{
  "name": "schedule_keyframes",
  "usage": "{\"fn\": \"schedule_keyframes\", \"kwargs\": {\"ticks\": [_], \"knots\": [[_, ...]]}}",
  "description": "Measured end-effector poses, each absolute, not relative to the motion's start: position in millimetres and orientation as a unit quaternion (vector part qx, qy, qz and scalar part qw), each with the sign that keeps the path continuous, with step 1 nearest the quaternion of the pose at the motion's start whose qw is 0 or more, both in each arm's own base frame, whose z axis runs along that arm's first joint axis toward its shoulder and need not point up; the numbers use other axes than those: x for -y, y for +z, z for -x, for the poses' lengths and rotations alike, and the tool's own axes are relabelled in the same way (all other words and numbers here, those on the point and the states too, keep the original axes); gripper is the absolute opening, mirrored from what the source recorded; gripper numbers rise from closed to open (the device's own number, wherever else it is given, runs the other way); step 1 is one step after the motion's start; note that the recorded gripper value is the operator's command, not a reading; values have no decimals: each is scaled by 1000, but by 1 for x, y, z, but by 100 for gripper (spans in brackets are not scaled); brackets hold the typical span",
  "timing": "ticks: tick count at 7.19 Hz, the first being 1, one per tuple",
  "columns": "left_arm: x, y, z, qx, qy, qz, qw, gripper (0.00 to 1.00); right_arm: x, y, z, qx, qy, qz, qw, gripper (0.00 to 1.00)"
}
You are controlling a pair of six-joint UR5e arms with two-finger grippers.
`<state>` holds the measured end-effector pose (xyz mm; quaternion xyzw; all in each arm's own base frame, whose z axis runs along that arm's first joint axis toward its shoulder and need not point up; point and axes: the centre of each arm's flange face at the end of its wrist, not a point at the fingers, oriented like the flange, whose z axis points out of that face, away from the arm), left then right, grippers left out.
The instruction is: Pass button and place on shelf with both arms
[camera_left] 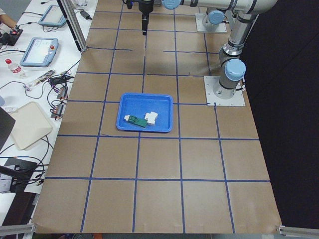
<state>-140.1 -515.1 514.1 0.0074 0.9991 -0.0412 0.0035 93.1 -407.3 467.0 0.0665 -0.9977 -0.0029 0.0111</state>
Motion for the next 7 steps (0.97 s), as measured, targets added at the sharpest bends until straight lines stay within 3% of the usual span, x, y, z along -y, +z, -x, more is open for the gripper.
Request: {"fn": "schedule_keyframes", "kwargs": {"ticks": [7], "knots": [[516,514,139,-999,-43,-6,5,100,425,497,-132,1000,-20,-19,-8,100]]}}
